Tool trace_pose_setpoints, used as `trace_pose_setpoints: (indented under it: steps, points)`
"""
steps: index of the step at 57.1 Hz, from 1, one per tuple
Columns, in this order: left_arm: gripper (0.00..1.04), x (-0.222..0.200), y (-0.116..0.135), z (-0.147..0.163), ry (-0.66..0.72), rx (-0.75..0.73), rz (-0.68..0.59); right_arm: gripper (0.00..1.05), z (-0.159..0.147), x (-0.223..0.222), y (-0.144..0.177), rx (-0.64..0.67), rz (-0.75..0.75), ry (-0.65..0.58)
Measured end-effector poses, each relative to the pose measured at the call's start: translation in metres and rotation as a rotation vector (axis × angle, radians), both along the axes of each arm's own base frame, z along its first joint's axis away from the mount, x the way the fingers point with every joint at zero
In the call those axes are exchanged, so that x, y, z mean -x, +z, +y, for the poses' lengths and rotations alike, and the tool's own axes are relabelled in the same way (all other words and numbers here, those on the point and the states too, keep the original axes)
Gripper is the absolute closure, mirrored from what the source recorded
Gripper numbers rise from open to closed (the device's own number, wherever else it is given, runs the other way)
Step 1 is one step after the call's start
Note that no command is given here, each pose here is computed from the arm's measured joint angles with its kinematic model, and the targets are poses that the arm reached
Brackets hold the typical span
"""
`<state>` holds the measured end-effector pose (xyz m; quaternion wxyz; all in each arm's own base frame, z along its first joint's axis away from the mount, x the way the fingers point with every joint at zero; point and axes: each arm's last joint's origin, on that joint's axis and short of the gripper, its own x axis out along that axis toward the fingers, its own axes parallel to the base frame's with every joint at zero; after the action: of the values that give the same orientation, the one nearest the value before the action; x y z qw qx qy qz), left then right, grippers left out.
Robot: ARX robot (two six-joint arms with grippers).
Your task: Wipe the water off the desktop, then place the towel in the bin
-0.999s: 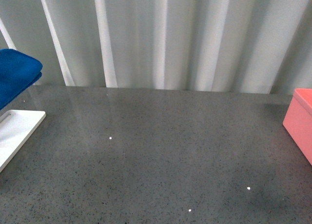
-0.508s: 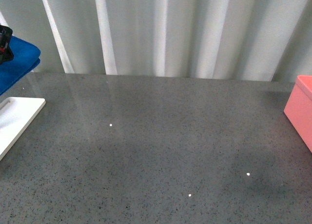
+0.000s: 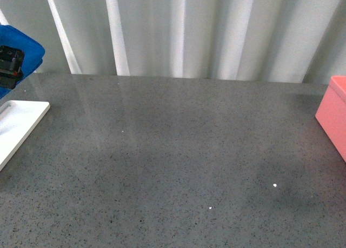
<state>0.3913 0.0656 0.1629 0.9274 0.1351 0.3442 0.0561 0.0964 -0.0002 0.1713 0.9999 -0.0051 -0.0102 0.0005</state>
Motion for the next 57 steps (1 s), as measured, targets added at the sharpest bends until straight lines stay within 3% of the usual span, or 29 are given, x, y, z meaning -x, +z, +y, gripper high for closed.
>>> trace_pose_setpoints:
  steps: [7, 22, 38, 57]
  points:
    - [0.09, 0.000, -0.003, -0.001, 0.007, -0.008, 0.001, 0.07, 0.000, 0.000, 0.000, 0.000, 0.000, 0.000]
    - [0.61, 0.001, -0.013, 0.001, 0.036, -0.007, 0.017, 0.07, 0.000, 0.000, 0.000, 0.000, 0.000, 0.000]
    - [1.02, 0.005, -0.005, 0.002, 0.020, 0.042, 0.006, 0.07, 0.000, 0.000, 0.000, 0.000, 0.000, 0.000]
    - [1.02, 0.019, 0.021, -0.012, -0.060, 0.118, -0.041, 0.07, 0.000, 0.000, 0.000, 0.000, 0.000, 0.000]
